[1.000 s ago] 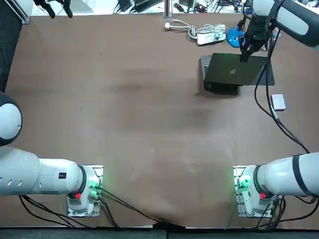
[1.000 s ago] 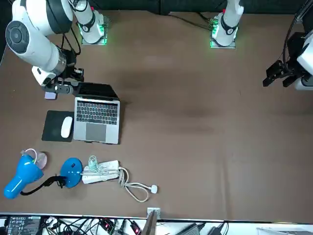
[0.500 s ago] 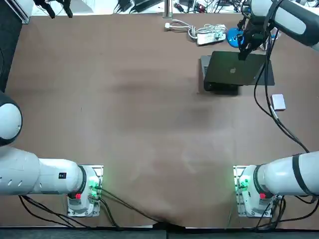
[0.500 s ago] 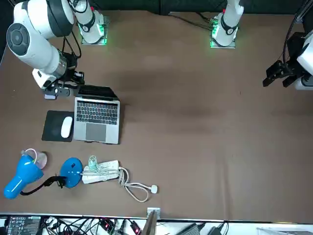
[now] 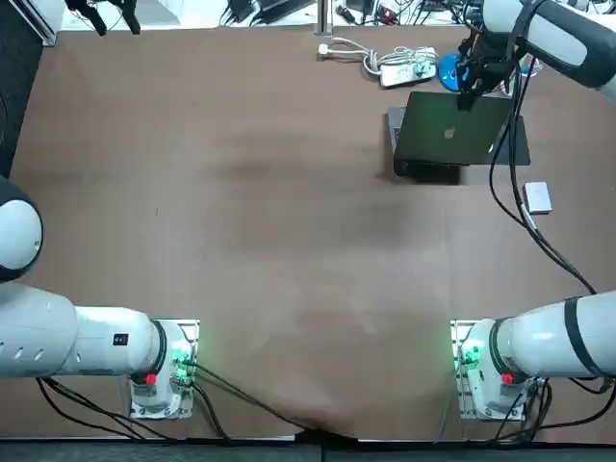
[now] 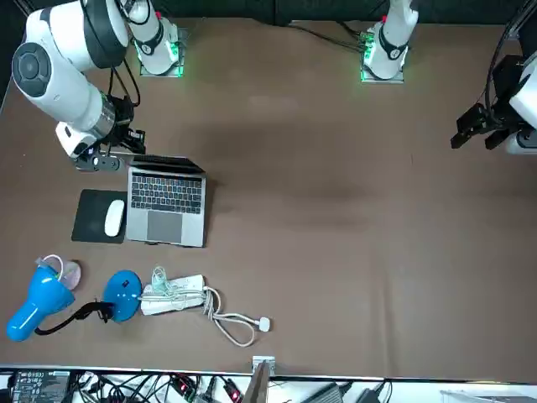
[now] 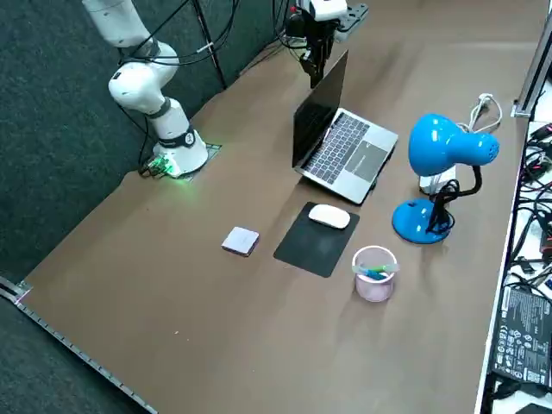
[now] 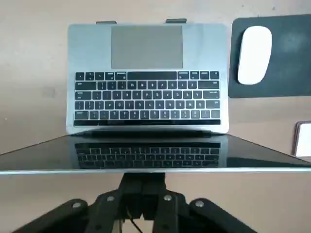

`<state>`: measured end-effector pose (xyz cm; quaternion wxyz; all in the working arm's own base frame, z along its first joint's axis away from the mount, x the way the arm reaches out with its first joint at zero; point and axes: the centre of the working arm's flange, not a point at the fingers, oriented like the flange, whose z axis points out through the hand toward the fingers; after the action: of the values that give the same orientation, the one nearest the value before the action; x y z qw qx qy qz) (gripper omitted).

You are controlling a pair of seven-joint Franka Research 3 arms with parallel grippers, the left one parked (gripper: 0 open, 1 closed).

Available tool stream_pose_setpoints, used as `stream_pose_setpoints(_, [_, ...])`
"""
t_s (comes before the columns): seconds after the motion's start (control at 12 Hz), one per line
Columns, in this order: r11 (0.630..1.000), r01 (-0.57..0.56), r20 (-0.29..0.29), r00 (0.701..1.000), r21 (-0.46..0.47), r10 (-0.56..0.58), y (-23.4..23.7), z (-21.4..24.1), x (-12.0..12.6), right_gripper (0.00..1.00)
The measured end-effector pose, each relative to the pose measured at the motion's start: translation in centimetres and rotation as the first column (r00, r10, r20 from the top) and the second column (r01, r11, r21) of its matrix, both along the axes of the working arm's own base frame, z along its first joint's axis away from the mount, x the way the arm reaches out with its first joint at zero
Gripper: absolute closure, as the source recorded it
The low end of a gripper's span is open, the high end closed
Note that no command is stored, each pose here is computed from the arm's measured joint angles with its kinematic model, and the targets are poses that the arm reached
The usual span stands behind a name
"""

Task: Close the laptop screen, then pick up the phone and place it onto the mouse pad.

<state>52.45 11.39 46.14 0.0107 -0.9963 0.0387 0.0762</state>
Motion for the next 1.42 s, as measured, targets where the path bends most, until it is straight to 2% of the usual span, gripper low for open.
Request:
stream_pose_setpoints(0.75, [1.0, -0.005, 0.04, 0.999, -0.014, 0.006, 0.0, -3.1, 2.1, 0.97])
stream_pose_setpoints(1.42, [1.0, 0.003, 0.062, 0.998, -0.003, -0.003, 0.3, -9.1, 4.7, 0.97])
